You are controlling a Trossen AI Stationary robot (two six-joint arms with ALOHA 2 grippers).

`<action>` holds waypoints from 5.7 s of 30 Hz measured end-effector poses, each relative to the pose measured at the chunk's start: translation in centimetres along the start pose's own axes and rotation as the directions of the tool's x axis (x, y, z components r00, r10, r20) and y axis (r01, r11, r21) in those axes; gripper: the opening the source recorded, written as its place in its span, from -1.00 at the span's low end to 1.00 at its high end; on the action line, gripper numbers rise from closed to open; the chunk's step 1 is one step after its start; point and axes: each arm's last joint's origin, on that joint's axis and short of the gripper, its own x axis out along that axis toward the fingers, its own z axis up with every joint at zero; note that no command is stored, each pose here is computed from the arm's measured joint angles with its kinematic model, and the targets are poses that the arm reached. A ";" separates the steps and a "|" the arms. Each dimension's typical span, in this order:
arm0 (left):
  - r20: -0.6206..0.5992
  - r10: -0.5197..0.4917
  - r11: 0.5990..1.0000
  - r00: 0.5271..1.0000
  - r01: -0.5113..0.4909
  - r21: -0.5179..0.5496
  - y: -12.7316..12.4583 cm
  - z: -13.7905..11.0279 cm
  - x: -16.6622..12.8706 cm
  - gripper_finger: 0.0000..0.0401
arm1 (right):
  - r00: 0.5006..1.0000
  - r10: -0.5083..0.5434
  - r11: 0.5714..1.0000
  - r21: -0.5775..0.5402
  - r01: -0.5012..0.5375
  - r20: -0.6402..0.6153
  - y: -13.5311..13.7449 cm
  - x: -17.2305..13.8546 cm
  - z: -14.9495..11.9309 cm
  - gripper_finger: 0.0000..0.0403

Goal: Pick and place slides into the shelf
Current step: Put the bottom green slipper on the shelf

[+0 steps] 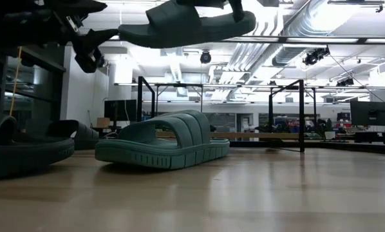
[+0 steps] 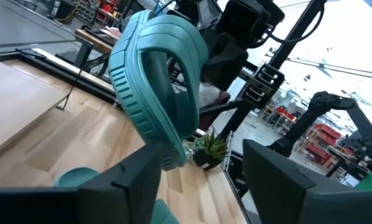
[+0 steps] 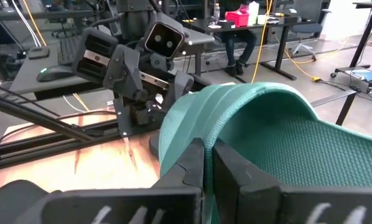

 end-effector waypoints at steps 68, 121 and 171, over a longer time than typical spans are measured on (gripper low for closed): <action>-0.035 0.095 0.993 0.995 -0.097 -0.072 1.0 0.1 4.6 0.35 | 0.999 0.026 1.000 0.017 -0.026 -0.021 -0.6 -0.5 0.6 -1.00; -0.156 0.117 0.993 0.981 -0.119 -0.003 -0.5 1.4 4.9 -0.83 | 0.988 0.018 0.896 -0.435 -0.084 -0.154 -1.2 -3.1 0.8 -0.02; -0.306 0.038 0.972 0.951 -0.107 -0.210 -0.7 1.0 4.9 -0.71 | 0.999 -0.033 0.176 -0.984 0.001 -0.005 5.6 -6.1 4.5 -0.02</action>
